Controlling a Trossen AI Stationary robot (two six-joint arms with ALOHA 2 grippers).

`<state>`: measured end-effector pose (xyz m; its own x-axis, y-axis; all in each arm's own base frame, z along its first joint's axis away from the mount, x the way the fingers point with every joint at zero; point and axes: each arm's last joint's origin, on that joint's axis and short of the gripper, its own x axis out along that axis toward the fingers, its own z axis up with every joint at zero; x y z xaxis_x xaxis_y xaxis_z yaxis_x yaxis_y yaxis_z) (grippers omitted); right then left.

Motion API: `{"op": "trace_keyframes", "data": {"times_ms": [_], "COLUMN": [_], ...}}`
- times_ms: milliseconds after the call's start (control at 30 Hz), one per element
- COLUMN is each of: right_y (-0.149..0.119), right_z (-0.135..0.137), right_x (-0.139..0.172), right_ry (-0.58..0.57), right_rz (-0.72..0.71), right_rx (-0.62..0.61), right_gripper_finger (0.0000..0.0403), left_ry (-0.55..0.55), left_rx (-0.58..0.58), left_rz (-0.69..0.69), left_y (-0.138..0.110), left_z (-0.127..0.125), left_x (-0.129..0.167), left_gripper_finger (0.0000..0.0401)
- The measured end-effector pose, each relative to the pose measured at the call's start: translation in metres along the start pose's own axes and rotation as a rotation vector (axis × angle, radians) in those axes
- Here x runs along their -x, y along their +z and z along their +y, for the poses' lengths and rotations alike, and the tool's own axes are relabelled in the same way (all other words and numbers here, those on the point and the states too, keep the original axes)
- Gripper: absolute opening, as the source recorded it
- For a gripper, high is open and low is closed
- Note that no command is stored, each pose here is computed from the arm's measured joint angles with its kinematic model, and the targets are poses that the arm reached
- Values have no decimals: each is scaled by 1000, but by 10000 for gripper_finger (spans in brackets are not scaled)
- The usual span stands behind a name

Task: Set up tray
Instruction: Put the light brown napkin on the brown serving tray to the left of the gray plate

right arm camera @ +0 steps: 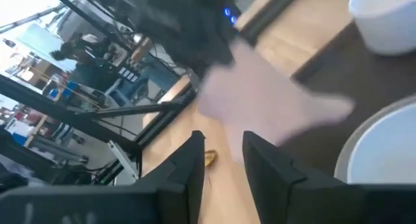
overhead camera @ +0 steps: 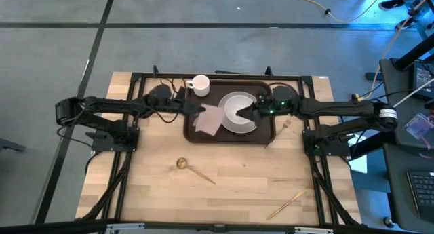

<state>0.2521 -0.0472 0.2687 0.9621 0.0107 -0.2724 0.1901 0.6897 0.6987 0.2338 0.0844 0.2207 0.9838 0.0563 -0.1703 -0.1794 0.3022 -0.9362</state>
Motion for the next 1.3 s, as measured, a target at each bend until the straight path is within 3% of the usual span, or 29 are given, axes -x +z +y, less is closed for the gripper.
{"op": "trace_keyframes", "data": {"times_ms": [133,300,367,433,600,867,1033,1167,1300], "right_y": [-2,5,6,5,1,3,11,17,22], "right_z": [-2,4,3,3,8,11,16,21,27], "right_x": [-7,-9,-9,-9,-17,-39,-55,-66,-68], "right_ry": [2,73,54,35,31,147,170,210,239], "right_rz": [9,-64,-92,-108,-169,-276,-272,-240,-232], "right_rx": [-58,-100,-179,-183,-173,-161,-133,-118,-113], "right_gripper_finger": [130,221,261,293,331,335,328,295,234], "left_ry": [-135,-222,-266,-328,-399,-421,-420,-425,-430], "left_rx": [13,-14,-34,-53,-69,-103,-111,-115,-117], "left_rz": [-35,-63,-86,-110,-132,-148,-156,-159,-161], "left_y": [8,19,24,28,33,37,37,37,37], "left_z": [-12,-25,-32,-41,-55,-63,-63,-63,-64], "left_x": [2,4,5,7,9,9,9,9,9], "left_gripper_finger": [4,4,4,4,4,4,4,4,4]}}
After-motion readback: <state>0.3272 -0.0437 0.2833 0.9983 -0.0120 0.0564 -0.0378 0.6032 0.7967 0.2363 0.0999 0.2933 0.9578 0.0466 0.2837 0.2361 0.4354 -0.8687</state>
